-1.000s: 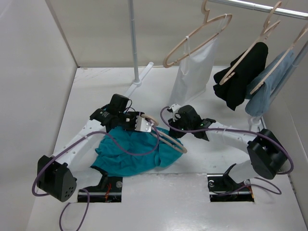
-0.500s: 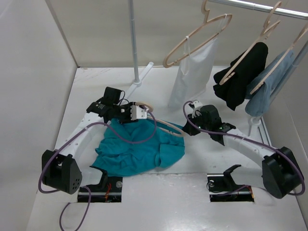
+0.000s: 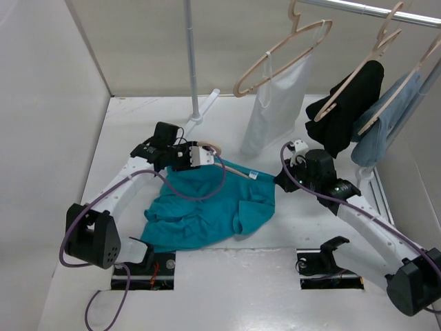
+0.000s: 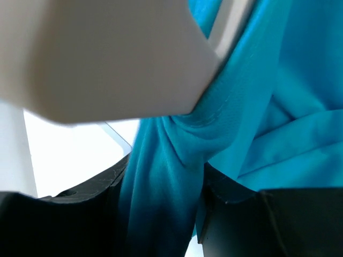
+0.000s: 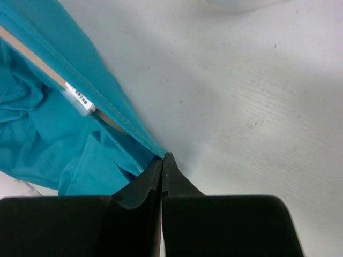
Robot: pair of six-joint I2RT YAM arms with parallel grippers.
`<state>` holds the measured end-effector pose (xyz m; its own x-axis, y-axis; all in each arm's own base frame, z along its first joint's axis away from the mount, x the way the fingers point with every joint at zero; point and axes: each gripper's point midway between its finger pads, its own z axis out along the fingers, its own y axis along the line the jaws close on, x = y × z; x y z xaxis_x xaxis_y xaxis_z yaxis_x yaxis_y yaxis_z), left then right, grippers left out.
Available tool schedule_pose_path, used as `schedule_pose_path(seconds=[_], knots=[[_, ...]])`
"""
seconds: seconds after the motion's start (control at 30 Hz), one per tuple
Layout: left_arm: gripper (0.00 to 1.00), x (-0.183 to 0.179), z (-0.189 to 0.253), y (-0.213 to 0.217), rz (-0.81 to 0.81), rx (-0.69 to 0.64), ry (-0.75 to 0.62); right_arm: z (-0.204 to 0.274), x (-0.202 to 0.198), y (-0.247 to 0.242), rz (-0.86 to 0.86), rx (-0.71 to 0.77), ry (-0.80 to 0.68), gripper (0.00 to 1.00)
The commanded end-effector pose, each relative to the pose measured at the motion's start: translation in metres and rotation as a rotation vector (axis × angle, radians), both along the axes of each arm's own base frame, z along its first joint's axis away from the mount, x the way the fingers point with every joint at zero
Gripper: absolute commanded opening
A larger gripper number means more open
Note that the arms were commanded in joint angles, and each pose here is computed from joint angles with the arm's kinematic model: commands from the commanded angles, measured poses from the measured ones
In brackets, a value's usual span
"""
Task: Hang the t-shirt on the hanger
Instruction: Place tshirt on hanger
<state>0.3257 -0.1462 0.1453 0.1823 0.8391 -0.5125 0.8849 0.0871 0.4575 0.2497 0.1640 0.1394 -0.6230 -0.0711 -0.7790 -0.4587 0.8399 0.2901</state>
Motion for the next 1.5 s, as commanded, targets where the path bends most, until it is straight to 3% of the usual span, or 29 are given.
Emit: schedule_pose_path(seconds=[0.0, 0.17, 0.37, 0.53, 0.63, 0.77, 0.93, 1.37, 1.43, 1.47], knots=[[0.00, 0.007, 0.018, 0.000, -0.005, 0.040, -0.108, 0.012, -0.001, -0.006, 0.042, -0.126, -0.044, 0.00], [0.00, -0.027, 0.028, -0.044, -0.215, -0.029, -0.078, 0.057, 0.007, 0.050, 0.309, -0.087, -0.188, 0.00], [0.00, -0.064, 0.034, -0.076, -0.327, -0.103, -0.007, 0.066, 0.014, 0.078, 0.416, -0.056, -0.199, 0.02], [0.00, -0.071, 0.032, -0.082, -0.320, -0.134, 0.030, 0.072, 0.009, 0.078, 0.448, -0.086, -0.196, 0.42], [0.00, -0.072, 0.029, -0.083, -0.281, -0.155, 0.062, 0.081, 0.005, 0.071, 0.460, -0.116, -0.225, 0.53], [0.00, -0.069, 0.026, -0.089, -0.268, -0.178, 0.095, 0.096, -0.019, 0.081, 0.545, -0.126, -0.285, 0.54], [0.00, -0.068, 0.026, -0.090, -0.259, -0.181, 0.104, 0.120, -0.052, 0.113, 0.647, -0.036, -0.384, 0.55], [0.00, -0.071, 0.035, -0.092, -0.265, -0.200, 0.109, 0.081, -0.021, 0.148, 0.589, -0.045, -0.306, 0.53], [0.00, -0.071, 0.037, -0.092, -0.266, -0.204, 0.101, 0.084, -0.023, 0.154, 0.606, -0.032, -0.314, 0.48], [0.00, -0.071, 0.037, -0.092, -0.267, -0.204, 0.100, 0.082, -0.021, 0.156, 0.606, -0.031, -0.315, 0.38]])
